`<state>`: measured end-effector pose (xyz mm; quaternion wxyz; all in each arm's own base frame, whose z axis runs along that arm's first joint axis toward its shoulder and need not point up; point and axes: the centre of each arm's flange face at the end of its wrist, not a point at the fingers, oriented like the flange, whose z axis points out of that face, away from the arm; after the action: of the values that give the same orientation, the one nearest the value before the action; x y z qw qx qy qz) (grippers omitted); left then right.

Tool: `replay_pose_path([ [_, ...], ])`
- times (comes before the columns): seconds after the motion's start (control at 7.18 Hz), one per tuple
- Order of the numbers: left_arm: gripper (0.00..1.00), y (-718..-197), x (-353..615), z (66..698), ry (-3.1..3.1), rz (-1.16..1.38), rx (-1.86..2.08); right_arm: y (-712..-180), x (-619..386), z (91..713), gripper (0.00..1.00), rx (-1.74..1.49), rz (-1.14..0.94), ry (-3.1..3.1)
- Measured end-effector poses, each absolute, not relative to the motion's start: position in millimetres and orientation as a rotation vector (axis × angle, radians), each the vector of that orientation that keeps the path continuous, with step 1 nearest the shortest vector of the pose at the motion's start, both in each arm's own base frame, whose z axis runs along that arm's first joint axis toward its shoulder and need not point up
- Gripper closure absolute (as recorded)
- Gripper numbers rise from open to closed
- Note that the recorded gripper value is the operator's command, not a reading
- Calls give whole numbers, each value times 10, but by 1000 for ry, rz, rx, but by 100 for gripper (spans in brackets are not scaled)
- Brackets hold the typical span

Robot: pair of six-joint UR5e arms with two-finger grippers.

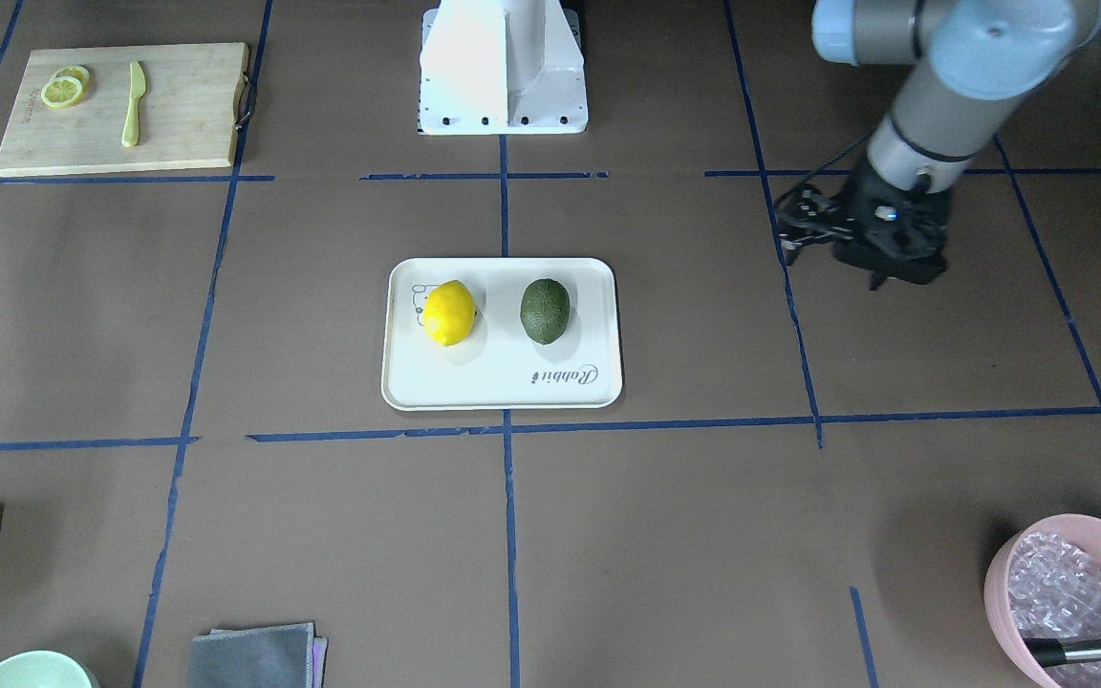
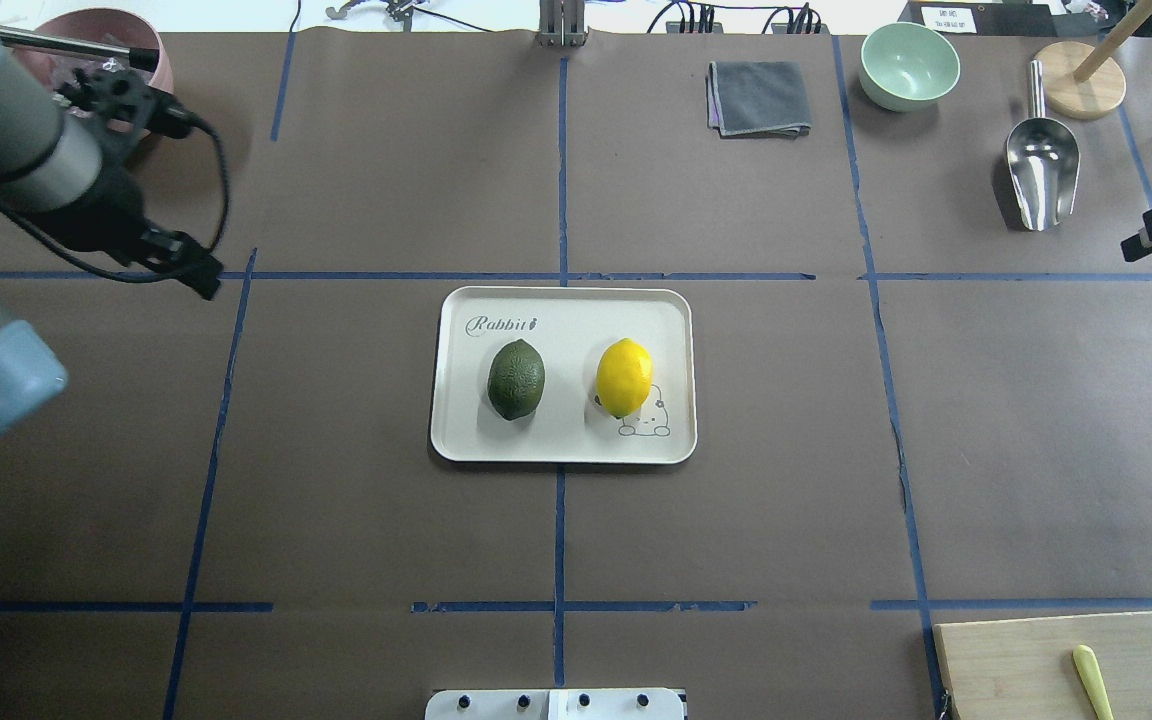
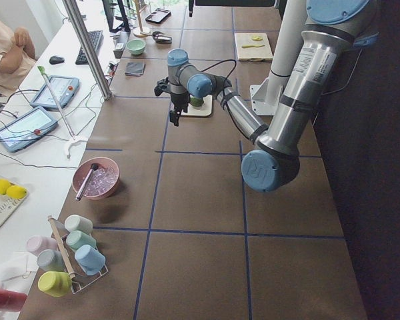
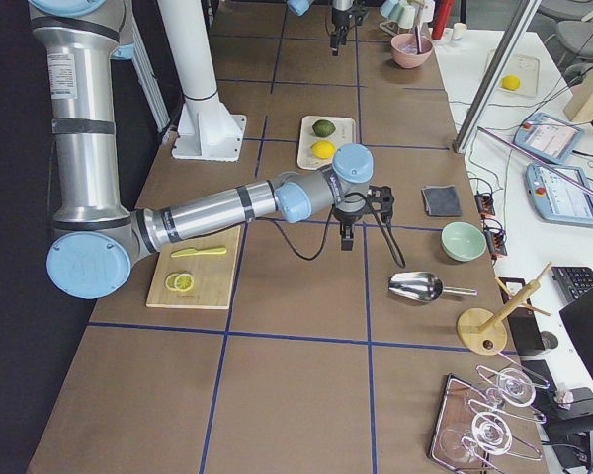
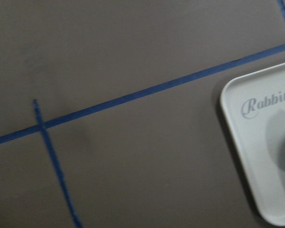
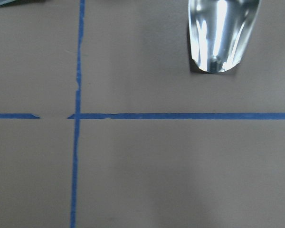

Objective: Place all lemons on tray

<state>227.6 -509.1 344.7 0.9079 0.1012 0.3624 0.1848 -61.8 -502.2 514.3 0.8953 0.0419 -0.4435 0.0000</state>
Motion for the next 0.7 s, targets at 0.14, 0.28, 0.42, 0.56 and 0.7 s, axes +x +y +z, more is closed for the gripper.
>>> replay_pose_path([
  [0.14,0,-5226,1534,3957,709,434,221,-5052,-378,5479,0,101,-36,-898],
  [0.28,0,-5371,809,4530,698,455,211,-5066,-151,5773,0,111,-65,-881],
  [0.42,0,-5478,150,5129,711,443,187,-5059,33,5982,0,107,-82,-867],
  [0.56,0,-5509,-410,5699,727,395,150,-5032,225,6132,0,90,-99,-850],
  [0.7,0,-5472,-753,6112,741,339,109,-5000,389,6210,0,79,-114,-836],
])
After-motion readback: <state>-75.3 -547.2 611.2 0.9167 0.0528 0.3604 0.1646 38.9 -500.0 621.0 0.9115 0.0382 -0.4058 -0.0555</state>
